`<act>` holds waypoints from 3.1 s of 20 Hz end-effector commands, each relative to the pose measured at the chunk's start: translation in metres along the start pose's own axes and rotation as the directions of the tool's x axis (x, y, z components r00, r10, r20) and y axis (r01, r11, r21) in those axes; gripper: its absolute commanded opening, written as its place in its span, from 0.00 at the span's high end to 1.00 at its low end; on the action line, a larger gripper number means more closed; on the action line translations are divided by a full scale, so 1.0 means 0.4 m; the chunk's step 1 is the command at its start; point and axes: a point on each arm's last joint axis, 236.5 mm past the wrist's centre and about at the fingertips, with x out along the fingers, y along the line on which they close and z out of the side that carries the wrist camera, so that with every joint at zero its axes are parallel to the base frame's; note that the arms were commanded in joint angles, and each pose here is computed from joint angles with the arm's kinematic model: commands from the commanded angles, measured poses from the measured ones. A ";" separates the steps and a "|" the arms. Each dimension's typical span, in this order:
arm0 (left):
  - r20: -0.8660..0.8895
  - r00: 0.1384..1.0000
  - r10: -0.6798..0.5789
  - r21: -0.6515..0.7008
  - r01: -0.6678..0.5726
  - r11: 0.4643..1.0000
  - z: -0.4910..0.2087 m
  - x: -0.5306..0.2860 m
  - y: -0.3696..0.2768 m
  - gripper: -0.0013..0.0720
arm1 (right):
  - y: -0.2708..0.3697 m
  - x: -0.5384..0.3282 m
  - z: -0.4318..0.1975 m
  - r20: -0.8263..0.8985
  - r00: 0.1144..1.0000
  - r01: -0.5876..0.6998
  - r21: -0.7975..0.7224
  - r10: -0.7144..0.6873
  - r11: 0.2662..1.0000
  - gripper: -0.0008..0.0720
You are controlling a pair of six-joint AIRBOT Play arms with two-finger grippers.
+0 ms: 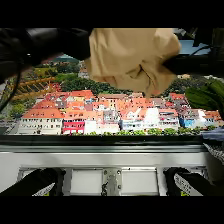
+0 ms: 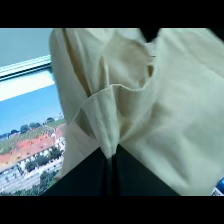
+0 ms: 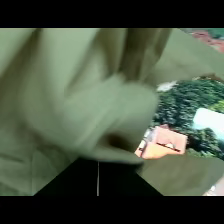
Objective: Fold the clothes and pants, and hang the long-sleeved shirts on hangers.
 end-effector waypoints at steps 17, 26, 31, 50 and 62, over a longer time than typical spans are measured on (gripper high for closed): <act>-0.660 0.746 -0.090 -0.399 -0.246 0.883 -0.752 0.306 0.206 0.02 | -0.255 0.169 -0.432 -0.411 0.907 0.209 0.264 -0.086 0.941 0.08; -0.755 0.640 -0.143 -0.355 -0.214 0.910 -0.922 0.486 0.153 0.02 | -0.204 0.356 -0.718 -0.606 0.795 0.205 0.261 -0.005 0.944 0.08; -0.799 0.583 -0.145 -0.345 -0.247 0.906 -0.985 0.535 0.170 0.47 | -0.209 0.368 -0.722 -0.603 0.798 0.208 0.261 -0.009 0.943 0.27; -0.363 0.927 0.094 -0.263 -0.199 0.944 -0.300 0.150 0.380 0.97 | -0.058 -0.134 -0.083 -0.029 0.971 0.234 -0.064 -0.236 0.970 0.97; -0.679 0.733 -0.042 -0.340 -0.263 0.903 -0.799 0.064 0.251 0.06 | -0.061 -0.022 -0.502 -0.421 0.898 0.153 0.024 -0.129 0.988 0.03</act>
